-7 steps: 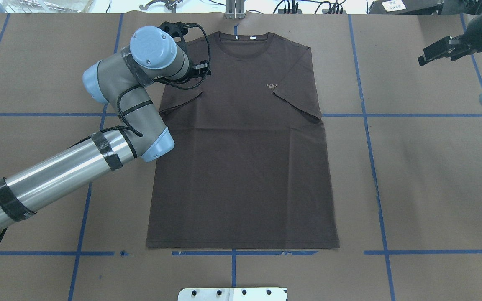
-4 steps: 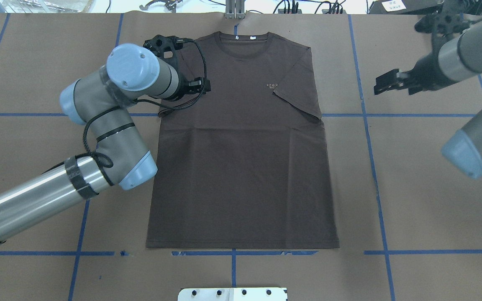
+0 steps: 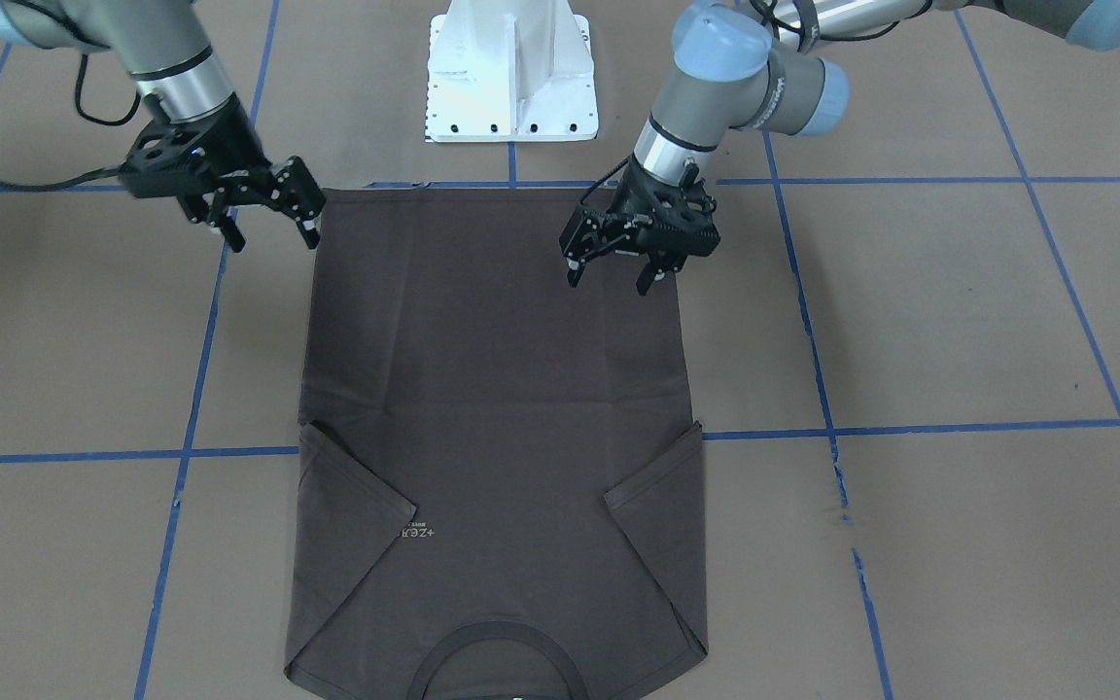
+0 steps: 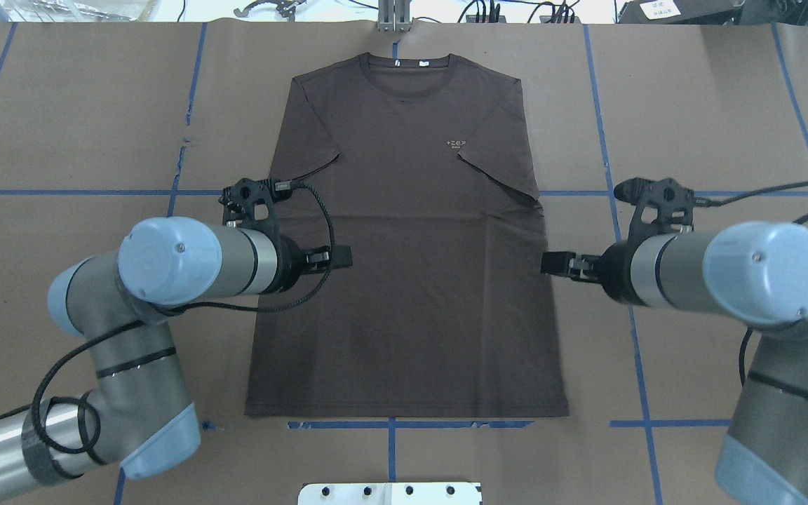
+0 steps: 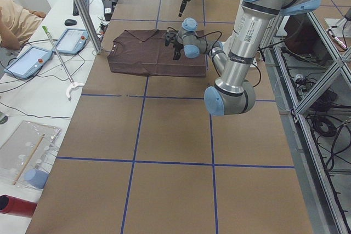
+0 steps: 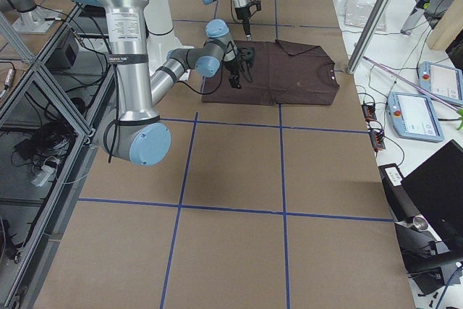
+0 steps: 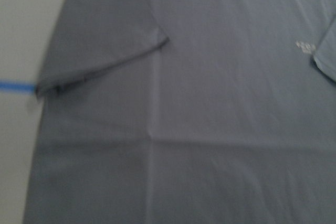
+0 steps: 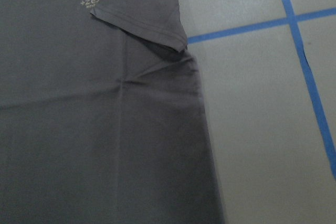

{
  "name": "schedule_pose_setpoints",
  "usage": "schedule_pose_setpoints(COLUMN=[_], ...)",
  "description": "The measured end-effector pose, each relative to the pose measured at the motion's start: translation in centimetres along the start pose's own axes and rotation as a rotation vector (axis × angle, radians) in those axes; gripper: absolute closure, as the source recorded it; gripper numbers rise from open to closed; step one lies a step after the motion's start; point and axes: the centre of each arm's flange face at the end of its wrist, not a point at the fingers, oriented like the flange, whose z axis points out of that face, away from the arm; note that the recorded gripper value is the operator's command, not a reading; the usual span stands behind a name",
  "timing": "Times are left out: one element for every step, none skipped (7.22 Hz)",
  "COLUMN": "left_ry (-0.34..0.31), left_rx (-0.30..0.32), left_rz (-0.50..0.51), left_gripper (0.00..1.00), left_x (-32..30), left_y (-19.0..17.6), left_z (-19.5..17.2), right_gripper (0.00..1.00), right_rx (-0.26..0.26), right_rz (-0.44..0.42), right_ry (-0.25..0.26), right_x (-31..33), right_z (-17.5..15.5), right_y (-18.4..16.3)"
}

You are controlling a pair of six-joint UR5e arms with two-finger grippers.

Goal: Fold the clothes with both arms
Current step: 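Move the left gripper and right gripper down to the shirt's hem corners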

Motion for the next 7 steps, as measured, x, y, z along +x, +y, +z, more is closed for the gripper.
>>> schedule_pose_setpoints(left_ry=[0.0,-0.011,-0.03,-0.06,-0.102,-0.145,-0.172], left_rx=[-0.017,-0.038,-0.06,-0.081,-0.101,-0.114,-0.121], left_rz=[-0.009,-0.023,-0.042,-0.062,-0.073,-0.078,-0.079], left_gripper=[0.0,0.15,0.27,0.29,0.29,0.29,0.3], left_x=[-0.8,-2.1,-3.6,-5.1,-6.3,-7.1,-7.5], left_y=[3.2,6.2,8.6,10.4,11.8,12.8,13.4], left_z=[-0.5,-0.9,-1.3,-1.2,-0.9,-0.4,-0.2], right_gripper=[0.05,0.05,0.05,0.05,0.04,0.04,0.04], right_rx=[0.01,0.021,0.029,0.036,0.04,0.041,0.042], right_rz=[0.021,0.047,0.057,0.056,0.055,0.055,0.055], right_ry=[0.012,0.013,0.011,0.011,0.013,0.014,0.015], right_x=[-0.1,-0.4,-0.7,-0.7,-0.6,-0.5,-0.5], right_z=[0.6,1.0,1.3,1.4,1.5,1.5,1.5], right_y=[3.9,7.2,9.4,10.5,10.9,11.0,11.1])
